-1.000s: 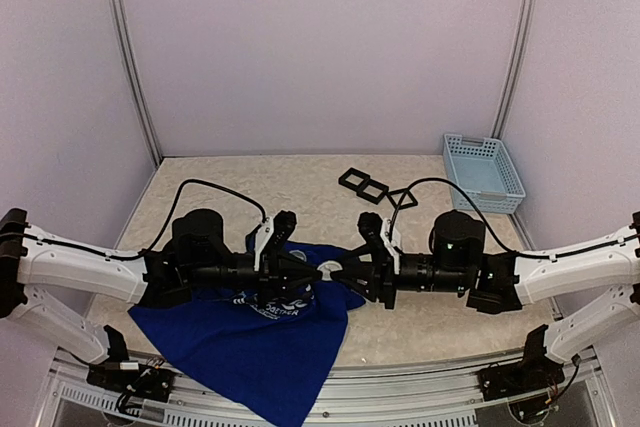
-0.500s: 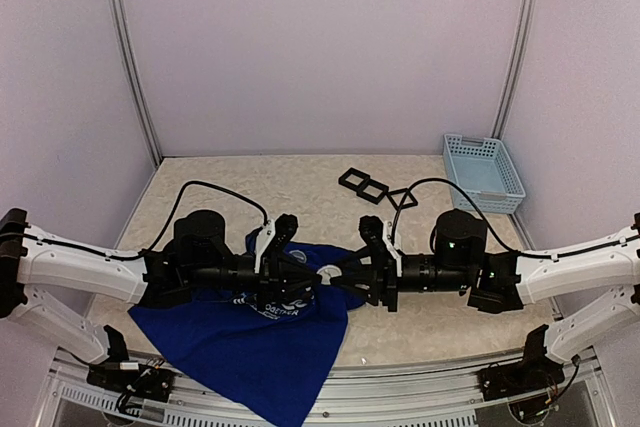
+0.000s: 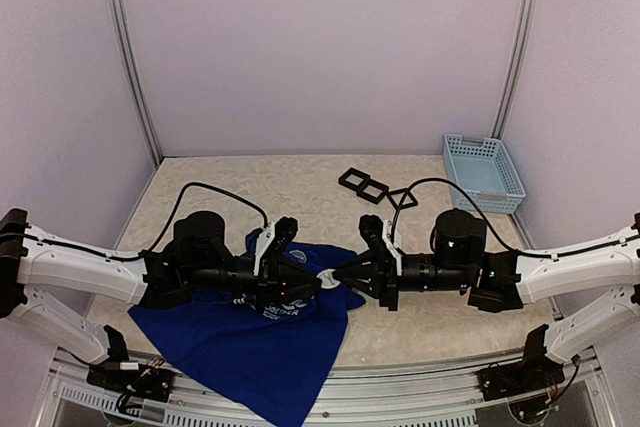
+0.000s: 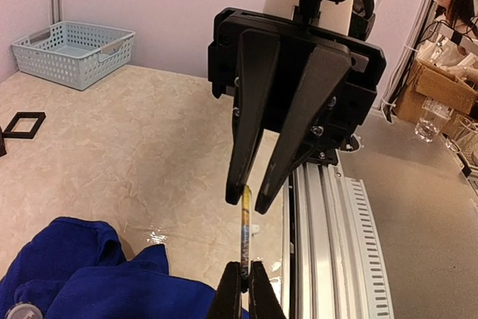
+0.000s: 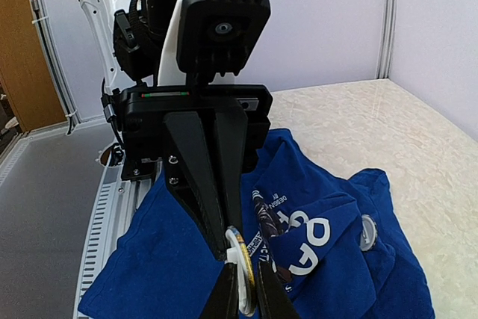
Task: Remove the brooch from the garment
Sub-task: Pass from the left arm to the right
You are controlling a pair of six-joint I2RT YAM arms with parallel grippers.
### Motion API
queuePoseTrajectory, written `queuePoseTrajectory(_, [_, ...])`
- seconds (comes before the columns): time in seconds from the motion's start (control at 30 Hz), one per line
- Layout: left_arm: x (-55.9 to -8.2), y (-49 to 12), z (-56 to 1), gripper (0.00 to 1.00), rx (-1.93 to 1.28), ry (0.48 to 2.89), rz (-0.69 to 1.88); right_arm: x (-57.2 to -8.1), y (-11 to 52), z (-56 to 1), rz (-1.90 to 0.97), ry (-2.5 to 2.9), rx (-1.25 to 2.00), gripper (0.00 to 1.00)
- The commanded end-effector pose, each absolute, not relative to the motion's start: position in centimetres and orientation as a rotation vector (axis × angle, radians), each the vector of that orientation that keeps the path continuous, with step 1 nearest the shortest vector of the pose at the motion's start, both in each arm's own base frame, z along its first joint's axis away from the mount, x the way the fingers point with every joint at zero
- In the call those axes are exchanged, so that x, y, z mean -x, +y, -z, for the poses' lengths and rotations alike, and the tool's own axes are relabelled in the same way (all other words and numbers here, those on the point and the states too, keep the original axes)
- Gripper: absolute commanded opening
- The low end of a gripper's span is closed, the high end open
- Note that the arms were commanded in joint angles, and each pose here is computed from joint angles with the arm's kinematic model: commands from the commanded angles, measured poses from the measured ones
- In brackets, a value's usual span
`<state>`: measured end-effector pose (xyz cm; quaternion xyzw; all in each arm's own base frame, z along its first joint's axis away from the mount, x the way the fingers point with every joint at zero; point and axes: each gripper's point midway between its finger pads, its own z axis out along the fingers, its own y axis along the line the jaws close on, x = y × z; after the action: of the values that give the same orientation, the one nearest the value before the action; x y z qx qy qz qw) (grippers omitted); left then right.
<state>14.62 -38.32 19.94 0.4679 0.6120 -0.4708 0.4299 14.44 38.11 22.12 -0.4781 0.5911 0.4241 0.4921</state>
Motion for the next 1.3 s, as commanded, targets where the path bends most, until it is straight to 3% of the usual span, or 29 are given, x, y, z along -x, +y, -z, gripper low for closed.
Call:
queuePoseTrajectory(0.0, [-14.3,-38.0,-20.1,0.00,-1.175,1.505,1.184,-14.7,38.4,-22.1,-1.038,1.456,1.167,0.10])
queuePoseTrajectory(0.3, [-14.1,-38.1,-20.1,0.00,-1.180,1.502,1.187,-14.9,38.7,-21.7,-1.043,1.471,1.174,0.09])
queuePoseTrajectory(0.5, [-14.2,-38.0,-20.1,0.00,-1.178,1.501,1.185,-14.7,38.6,-21.7,-1.052,1.466,1.179,0.01])
queuePoseTrajectory(0.67, [-14.6,-38.1,-19.9,0.00,-1.163,1.518,1.169,-14.5,38.7,-21.8,-1.057,1.454,1.188,0.00])
queuePoseTrajectory(0.73, [-14.8,-38.1,-19.8,0.11,-1.156,1.532,1.157,-14.6,38.6,-21.9,-1.048,1.455,1.182,0.00])
queuePoseTrajectory(0.87, [-15.8,-37.8,-19.5,0.65,-1.120,1.563,1.095,-15.8,37.9,-22.4,-0.974,1.467,1.126,0.00])
queuePoseTrajectory(0.93, [-16.9,-37.0,-19.8,0.81,-1.066,1.573,1.025,-17.3,37.1,-22.3,-0.874,1.507,1.074,0.00])
queuePoseTrajectory(1.03, [-18.8,-35.2,-20.6,0.91,-0.947,1.588,0.923,-20.6,35.5,-22.1,-0.658,1.593,0.963,0.00])
queuePoseTrajectory(1.27, [-22.4,-28.7,-23.6,0.99,-0.605,1.571,0.776,-26.7,31.5,-23.8,-0.209,1.673,0.751,0.00])
